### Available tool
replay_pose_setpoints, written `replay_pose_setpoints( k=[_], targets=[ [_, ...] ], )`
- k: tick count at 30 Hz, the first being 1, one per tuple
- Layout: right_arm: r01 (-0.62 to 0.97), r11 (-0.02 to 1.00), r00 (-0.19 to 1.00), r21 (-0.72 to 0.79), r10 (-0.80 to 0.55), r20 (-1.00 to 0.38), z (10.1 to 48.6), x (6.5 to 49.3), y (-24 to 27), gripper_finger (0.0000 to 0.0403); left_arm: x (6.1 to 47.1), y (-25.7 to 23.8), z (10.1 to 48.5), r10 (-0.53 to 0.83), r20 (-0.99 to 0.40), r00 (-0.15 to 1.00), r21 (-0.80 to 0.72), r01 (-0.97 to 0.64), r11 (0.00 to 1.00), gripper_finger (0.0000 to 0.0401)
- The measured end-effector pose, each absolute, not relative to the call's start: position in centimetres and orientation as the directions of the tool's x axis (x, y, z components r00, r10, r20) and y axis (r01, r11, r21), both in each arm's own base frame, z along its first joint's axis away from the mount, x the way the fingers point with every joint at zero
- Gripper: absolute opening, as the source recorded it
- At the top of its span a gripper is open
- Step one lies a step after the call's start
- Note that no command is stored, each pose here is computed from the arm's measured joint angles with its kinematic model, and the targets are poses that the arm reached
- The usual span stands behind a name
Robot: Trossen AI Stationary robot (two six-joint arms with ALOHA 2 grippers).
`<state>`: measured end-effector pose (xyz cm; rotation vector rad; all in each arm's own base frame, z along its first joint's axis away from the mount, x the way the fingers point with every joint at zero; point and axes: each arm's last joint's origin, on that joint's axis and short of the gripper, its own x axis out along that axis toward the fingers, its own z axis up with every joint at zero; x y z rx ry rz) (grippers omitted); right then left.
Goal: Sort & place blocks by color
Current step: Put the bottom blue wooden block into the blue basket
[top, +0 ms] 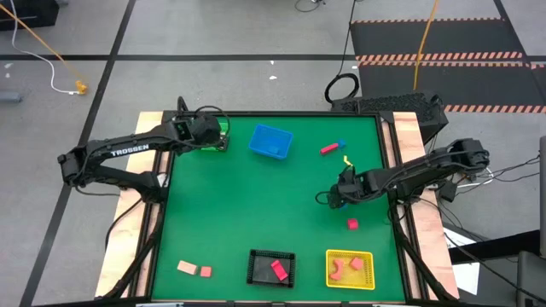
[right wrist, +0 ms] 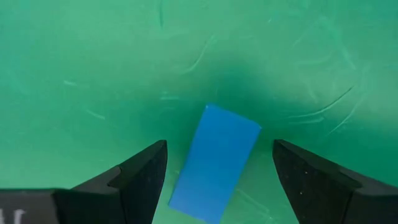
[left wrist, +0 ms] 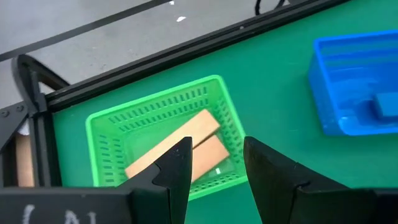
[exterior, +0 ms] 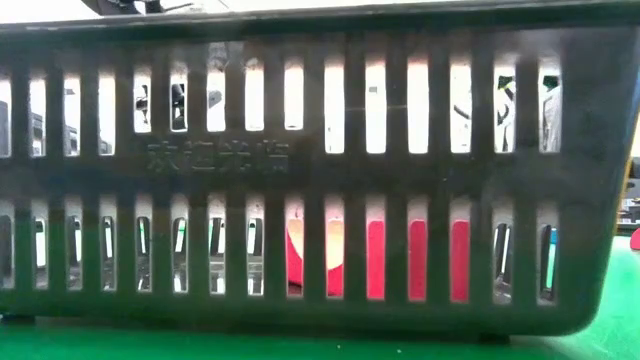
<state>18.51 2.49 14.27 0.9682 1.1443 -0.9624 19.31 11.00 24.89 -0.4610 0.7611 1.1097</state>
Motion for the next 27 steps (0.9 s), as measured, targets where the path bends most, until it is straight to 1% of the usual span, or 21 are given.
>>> replay_pose_setpoints(
  k=[4, 7, 10, 14, 17, 19, 23, 25, 27],
  targets=[
    [0.936, 0.343, 0.131, 0.084, -0.116, -0.985, 13.5, 18.9, 3.1, 0.0267, 19.9, 10.6, 25.1, 0.627, -0.727, 0.279, 0.011, -0.909, 0.417, 0.0147],
    [0.923, 0.382, 0.115, 0.054, -0.138, -0.984, 13.1, 19.0, 3.4, 0.0237, 20.2, 10.2, 25.2, 0.627, -0.717, 0.306, -0.004, -0.9, 0.436, 0.0147],
    [0.915, 0.4, 0.116, 0.045, -0.155, -0.981, 13.0, 18.9, 3.7, 0.019, 20.5, 9.9, 25.3, 0.624, -0.709, 0.328, -0.014, -0.892, 0.452, 0.0147],
    [0.903, 0.427, 0.127, 0.042, -0.173, -0.977, 13.2, 18.7, 4.0, 0.0112, 20.8, 9.5, 25.3, 0.615, -0.708, 0.348, -0.022, -0.88, 0.474, 0.0147],
    [0.885, 0.464, 0.13, 0.033, -0.178, -0.975, 13.2, 18.7, 4.0, 0.0109, 20.9, 9.2, 25.3, 0.572, -0.725, 0.384, -0.061, -0.863, 0.502, 0.0147],
    [0.872, 0.488, 0.133, 0.029, -0.18, -0.975, 13.2, 18.8, 3.9, 0.0109, 21.1, 9.0, 25.2, 0.525, -0.738, 0.424, -0.115, -0.845, 0.522, 0.0147],
    [0.845, 0.532, 0.166, 0.045, -0.181, -0.969, 13.7, 18.9, 3.9, 0.0109, 22.0, 8.0, 25.5, 0.392, -0.739, 0.548, -0.239, -0.758, 0.607, 0.0147],
    [0.83, 0.551, 0.222, 0.085, -0.188, -0.957, 14.4, 19.1, 3.9, 0.0109, 22.6, 7.2, 25.7, 0.32, -0.717, 0.619, -0.301, -0.69, 0.658, 0.0147],
    [0.801, 0.577, 0.323, 0.159, -0.192, -0.927, 15.3, 19.7, 4.0, 0.0109, 23.3, 6.3, 26.1, 0.258, -0.684, 0.683, -0.349, -0.616, 0.706, 0.0147]
  ],
)
